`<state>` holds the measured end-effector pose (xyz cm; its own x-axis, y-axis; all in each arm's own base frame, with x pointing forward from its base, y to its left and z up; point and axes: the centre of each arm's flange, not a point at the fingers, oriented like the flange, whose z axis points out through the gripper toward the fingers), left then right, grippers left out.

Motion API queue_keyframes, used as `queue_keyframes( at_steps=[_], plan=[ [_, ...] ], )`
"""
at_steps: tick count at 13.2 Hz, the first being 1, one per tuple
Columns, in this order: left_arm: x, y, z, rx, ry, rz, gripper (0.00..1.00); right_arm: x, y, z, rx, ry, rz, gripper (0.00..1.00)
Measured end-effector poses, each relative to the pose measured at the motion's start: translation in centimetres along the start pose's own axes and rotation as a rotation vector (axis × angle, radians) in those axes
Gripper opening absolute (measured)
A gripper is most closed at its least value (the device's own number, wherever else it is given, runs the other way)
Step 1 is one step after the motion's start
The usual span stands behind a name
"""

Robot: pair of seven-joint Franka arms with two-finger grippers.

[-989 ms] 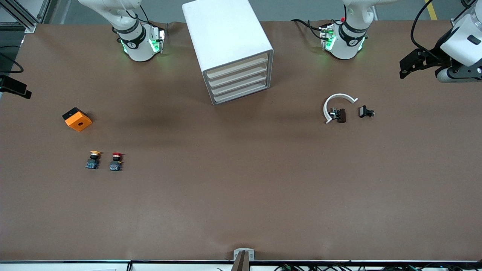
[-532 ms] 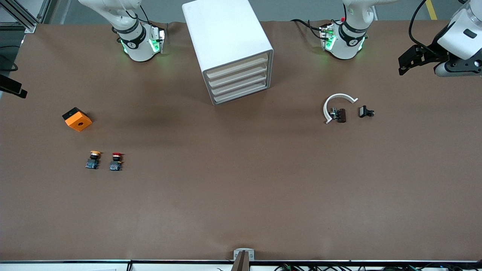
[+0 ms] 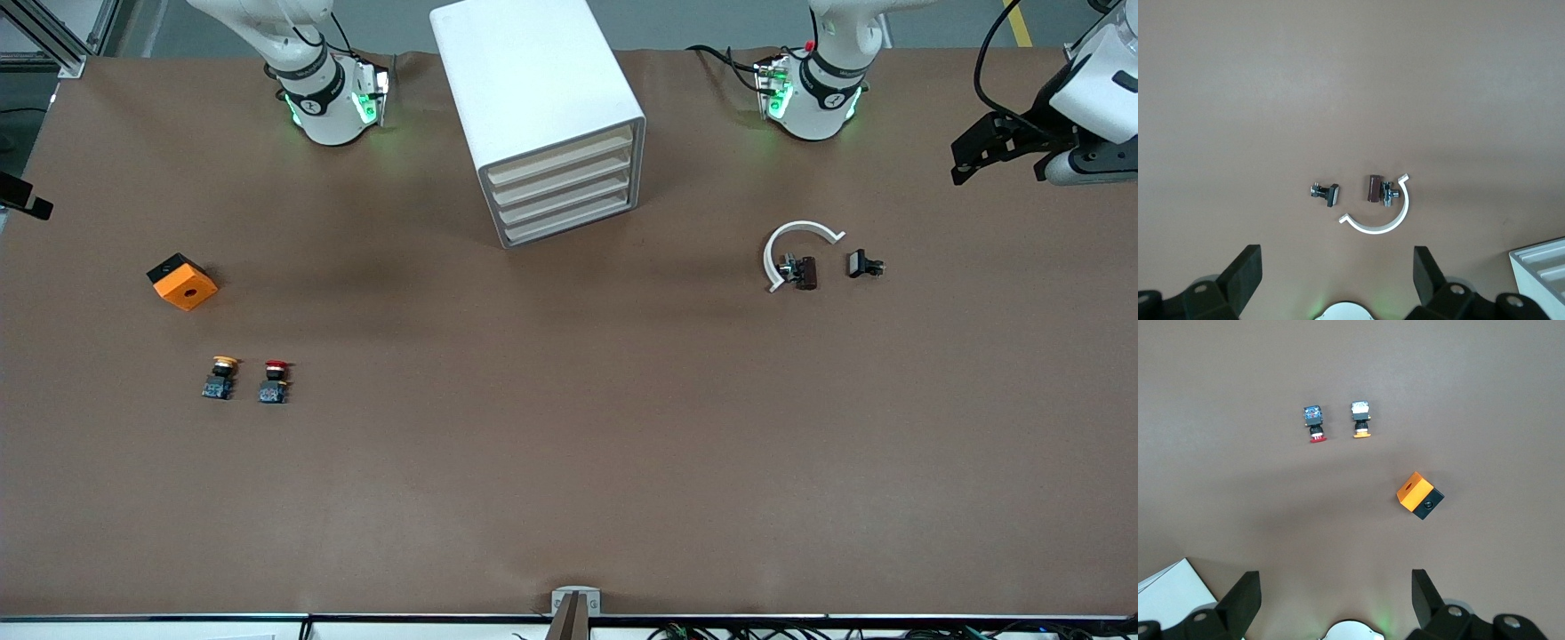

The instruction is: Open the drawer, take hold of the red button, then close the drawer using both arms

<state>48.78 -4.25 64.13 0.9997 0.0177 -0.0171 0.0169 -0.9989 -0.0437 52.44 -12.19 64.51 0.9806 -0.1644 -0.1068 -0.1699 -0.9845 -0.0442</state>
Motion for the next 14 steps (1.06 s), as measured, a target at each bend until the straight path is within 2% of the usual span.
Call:
queue_keyframes(
  at_steps=[8,14],
  plan=[
    [0.8,-0.7,0.1,-0.035,0.024,-0.02,1.0,-1.5,-1.6,-2.2,-0.003,0.042,-0.051,1.0],
    [2.0,-0.9,-0.5,-0.043,0.04,-0.021,1.0,-3.9,-2.7,-2.3,0.001,0.038,-0.077,1.0]
  ],
)
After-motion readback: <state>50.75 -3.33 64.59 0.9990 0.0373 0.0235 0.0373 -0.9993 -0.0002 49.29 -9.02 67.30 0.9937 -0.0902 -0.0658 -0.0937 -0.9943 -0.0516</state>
